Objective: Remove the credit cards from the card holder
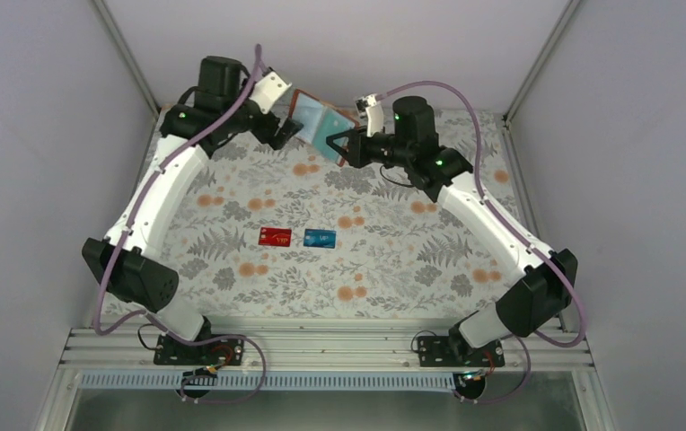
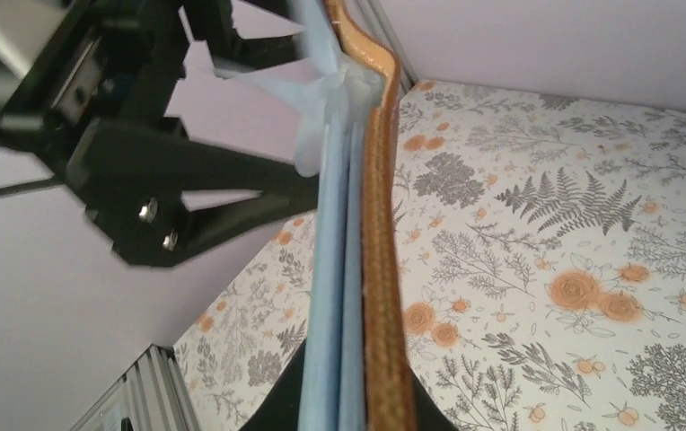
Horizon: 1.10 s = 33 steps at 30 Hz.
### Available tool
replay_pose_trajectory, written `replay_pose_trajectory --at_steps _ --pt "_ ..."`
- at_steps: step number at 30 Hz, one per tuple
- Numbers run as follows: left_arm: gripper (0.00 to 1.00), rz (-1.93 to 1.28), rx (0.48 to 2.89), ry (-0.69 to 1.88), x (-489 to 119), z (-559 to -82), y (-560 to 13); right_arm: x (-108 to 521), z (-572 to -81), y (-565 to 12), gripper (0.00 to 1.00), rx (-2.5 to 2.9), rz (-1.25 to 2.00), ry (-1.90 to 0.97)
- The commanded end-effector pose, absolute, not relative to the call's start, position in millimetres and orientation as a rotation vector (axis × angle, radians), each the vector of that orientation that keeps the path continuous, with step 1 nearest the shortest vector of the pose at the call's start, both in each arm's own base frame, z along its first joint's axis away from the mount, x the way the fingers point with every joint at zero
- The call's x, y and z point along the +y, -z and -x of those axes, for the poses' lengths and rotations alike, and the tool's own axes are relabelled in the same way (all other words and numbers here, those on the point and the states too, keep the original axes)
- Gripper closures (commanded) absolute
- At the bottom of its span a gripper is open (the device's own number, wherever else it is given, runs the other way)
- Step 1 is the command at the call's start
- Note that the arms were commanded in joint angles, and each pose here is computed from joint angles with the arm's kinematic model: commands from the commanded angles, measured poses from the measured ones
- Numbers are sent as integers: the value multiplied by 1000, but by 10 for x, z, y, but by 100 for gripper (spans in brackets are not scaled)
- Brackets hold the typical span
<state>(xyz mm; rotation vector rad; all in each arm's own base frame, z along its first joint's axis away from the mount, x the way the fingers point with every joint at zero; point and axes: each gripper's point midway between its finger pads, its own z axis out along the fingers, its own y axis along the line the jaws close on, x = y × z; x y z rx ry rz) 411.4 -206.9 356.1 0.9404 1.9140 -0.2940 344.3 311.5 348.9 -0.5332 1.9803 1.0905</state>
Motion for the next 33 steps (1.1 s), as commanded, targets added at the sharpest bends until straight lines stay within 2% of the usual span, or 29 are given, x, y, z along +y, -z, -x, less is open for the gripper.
replay_pose_trajectory --at_steps 1,9,17,18,21,24,25,26,27,30,33 --pt "0 -938 1861 377 -1868 -4051 -3765 3097 -3193 -3831 96 1883 649 -1113" --pt "0 -1251 1701 761 -2203 -3287 -3732 3064 -3174 -3877 96 1879 741 -1047" --pt "2 -1255 1667 830 -2228 -3158 -3858 3122 -2705 -3878 96 1718 1087 -1126" --pt "7 -1261 1660 843 -2232 -3119 -3879 3108 -2673 -3881 96 1703 1103 -1125" --pt "45 -1288 1633 904 -2251 -2972 -3922 3095 -2557 -3916 96 1644 1163 -1142" --pt "67 -1309 1620 951 -2266 -2870 -3910 3101 -2527 -3955 96 1618 1178 -1150" --pt "77 -1310 1619 960 -2269 -2857 -3908 3099 -2530 -3963 95 1613 1179 -1150" --pt "90 -1308 1616 970 -2274 -2848 -3919 3101 -2525 -3965 89 1609 1183 -1151" --pt "97 -1306 1611 975 -2276 -2837 -3941 3093 -2532 -3962 77 1607 1183 -1147" --pt "98 -1303 1581 1003 -2289 -2782 -4050 2989 -2564 -3936 56 1598 1161 -1117" --pt "98 -1307 1546 1039 -2300 -2706 -4144 2830 -2589 -3885 49 1598 1126 -1095"
